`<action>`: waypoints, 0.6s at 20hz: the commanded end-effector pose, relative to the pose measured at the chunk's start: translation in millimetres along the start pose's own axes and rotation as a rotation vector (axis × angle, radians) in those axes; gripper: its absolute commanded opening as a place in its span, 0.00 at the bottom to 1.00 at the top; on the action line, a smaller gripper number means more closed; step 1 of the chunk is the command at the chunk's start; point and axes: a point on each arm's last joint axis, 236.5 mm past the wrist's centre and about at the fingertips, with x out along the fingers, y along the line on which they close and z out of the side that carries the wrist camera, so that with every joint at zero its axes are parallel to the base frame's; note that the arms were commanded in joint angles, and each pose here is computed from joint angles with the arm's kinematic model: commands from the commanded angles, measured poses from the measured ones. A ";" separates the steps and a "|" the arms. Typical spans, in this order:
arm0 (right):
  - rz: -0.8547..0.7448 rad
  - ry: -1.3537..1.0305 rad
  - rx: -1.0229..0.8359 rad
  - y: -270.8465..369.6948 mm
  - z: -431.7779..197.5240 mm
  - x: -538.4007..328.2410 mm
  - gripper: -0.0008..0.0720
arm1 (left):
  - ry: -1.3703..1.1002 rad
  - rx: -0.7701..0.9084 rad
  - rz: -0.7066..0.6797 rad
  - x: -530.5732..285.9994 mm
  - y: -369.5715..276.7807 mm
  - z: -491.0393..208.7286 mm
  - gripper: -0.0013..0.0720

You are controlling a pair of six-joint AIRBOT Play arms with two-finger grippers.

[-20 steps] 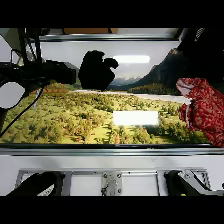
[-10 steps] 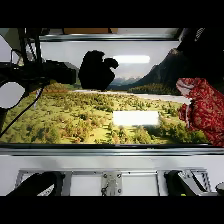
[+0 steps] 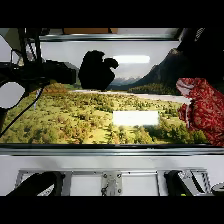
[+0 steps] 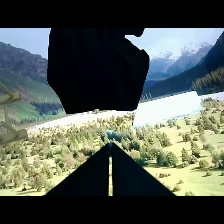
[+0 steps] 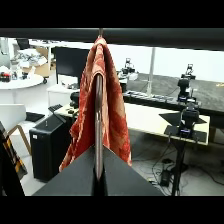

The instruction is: Fold the clothes and pants, and hang the long-sleeved shirts on hangers.

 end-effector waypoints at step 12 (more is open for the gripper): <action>-0.115 0.171 -0.047 -48.3 -65.5 44.3 0.01 | 0.026 0.000 0.007 -0.1 1.8 -6.4 0.03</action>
